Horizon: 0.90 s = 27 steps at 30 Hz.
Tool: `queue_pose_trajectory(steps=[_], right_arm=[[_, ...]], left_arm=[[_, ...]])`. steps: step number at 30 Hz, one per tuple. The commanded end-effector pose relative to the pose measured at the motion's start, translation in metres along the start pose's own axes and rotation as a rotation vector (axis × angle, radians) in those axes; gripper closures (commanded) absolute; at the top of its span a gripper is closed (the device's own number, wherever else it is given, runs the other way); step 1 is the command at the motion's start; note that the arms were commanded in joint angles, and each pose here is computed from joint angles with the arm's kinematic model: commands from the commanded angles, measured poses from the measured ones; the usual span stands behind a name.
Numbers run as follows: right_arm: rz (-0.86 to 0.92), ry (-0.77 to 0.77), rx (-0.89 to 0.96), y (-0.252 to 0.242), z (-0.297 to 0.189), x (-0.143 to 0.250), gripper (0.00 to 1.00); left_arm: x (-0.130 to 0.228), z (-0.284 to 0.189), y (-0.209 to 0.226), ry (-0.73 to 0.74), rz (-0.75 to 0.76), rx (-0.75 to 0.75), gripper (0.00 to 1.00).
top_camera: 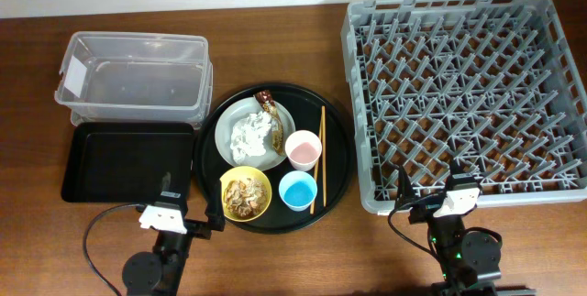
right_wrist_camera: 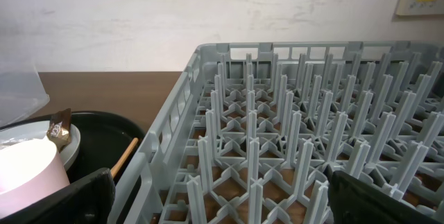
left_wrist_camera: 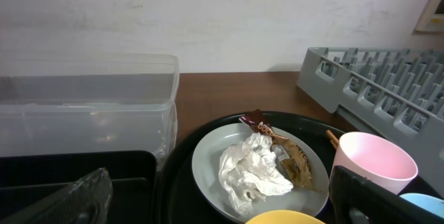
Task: Sort waste into correct bins and load items into the dishwasher rack
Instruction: 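Raise both grippers from rest toward the round black tray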
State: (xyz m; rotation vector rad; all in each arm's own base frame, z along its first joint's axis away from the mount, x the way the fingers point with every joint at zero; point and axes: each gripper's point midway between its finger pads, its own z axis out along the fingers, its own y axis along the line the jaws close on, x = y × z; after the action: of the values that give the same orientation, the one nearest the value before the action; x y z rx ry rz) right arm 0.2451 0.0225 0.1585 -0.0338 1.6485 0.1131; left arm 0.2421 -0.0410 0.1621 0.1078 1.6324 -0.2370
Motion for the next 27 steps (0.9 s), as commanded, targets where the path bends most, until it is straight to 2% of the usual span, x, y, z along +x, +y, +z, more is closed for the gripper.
queue_pose_trajectory(steps=[1,21,23,25,27], right_arm=[[0.007,-0.001,-0.002,0.000,0.000,0.002,0.01],[0.007,-0.001,-0.002,0.000,0.000,0.002,0.01],[0.007,-0.061,-0.007,0.001,0.000,-0.013,0.01],[0.082,-0.042,-0.169,0.028,-0.002,-0.010,0.01],[0.120,-0.010,-0.355,0.059,-0.011,-0.007,0.01]], left_arm=[[0.003,0.000,0.000,0.009,0.007,0.004,0.01],[0.003,0.000,-0.001,0.009,0.006,0.010,0.01],[0.003,0.000,-0.004,0.010,0.001,0.026,0.01],[0.003,-0.001,-0.023,0.019,-0.059,0.138,0.00],[0.002,-0.002,-0.031,0.016,-0.063,0.182,0.01]])
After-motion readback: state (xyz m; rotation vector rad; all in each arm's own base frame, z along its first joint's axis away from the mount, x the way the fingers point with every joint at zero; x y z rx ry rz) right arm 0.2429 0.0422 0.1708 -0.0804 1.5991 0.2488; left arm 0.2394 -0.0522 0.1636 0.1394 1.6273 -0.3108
